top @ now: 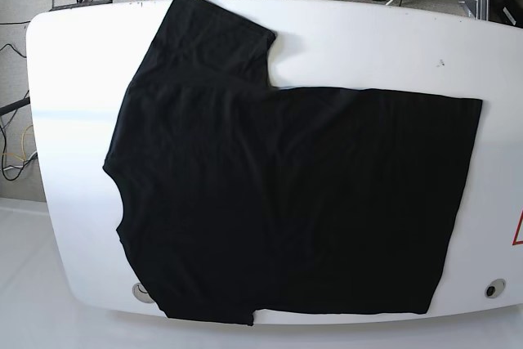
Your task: Fold the T-shirt properly
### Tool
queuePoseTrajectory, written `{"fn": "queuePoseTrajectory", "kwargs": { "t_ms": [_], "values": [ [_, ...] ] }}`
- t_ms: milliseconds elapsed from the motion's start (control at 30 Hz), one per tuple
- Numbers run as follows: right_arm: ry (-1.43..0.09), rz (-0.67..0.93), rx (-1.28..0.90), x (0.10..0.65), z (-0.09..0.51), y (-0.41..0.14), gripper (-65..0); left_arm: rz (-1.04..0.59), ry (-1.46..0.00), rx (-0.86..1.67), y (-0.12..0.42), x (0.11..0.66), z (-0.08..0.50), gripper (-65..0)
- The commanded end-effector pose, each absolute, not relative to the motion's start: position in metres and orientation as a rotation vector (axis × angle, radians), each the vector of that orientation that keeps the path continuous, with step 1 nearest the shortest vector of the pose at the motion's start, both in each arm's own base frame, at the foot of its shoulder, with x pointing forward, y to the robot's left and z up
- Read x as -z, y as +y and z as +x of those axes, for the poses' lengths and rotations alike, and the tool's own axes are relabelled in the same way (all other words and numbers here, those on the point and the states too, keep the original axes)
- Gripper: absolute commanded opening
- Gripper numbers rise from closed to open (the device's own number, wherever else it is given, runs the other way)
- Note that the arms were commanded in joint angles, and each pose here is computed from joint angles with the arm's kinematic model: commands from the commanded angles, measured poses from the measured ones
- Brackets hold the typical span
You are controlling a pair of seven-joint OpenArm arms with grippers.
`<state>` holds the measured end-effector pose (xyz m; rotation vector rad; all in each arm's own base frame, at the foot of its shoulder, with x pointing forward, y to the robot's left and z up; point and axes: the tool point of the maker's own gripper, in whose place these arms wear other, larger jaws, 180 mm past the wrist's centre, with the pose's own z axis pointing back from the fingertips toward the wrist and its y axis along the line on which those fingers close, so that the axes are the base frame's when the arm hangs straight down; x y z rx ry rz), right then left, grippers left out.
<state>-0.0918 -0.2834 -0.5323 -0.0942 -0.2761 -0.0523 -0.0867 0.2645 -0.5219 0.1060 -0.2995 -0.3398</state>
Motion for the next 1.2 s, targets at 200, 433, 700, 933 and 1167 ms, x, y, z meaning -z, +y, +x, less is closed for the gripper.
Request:
{"fn": "queuePoseTrajectory", "kwargs": {
  "t_ms": [200,433,700,933,1167],
  "values": [
    [-0.34,-0.099,-0.018,0.501,-0.068,-0.291,-65.0,0.147,-0.366,0.456,0.268,0.484,-0.068,-65.0],
    [-0.404,-0.07,-0.039,0.478,-0.044,-0.277,-65.0,0.199,-0.46,0.519,0.267,0.457,-0.031,-65.0],
    [-0.487,-0.054,-0.091,0.444,-0.013,-0.261,-65.0,0.205,-0.564,0.56,0.255,0.432,0.004,-63.6],
    [-0.542,-0.037,-0.145,0.413,0.008,-0.244,-65.0,0.23,-0.641,0.607,0.249,0.406,0.035,-60.9],
    [-0.588,-0.027,-0.205,0.386,0.022,-0.23,-62.7,0.242,-0.721,0.665,0.24,0.376,0.067,-58.5]
  ]
}}
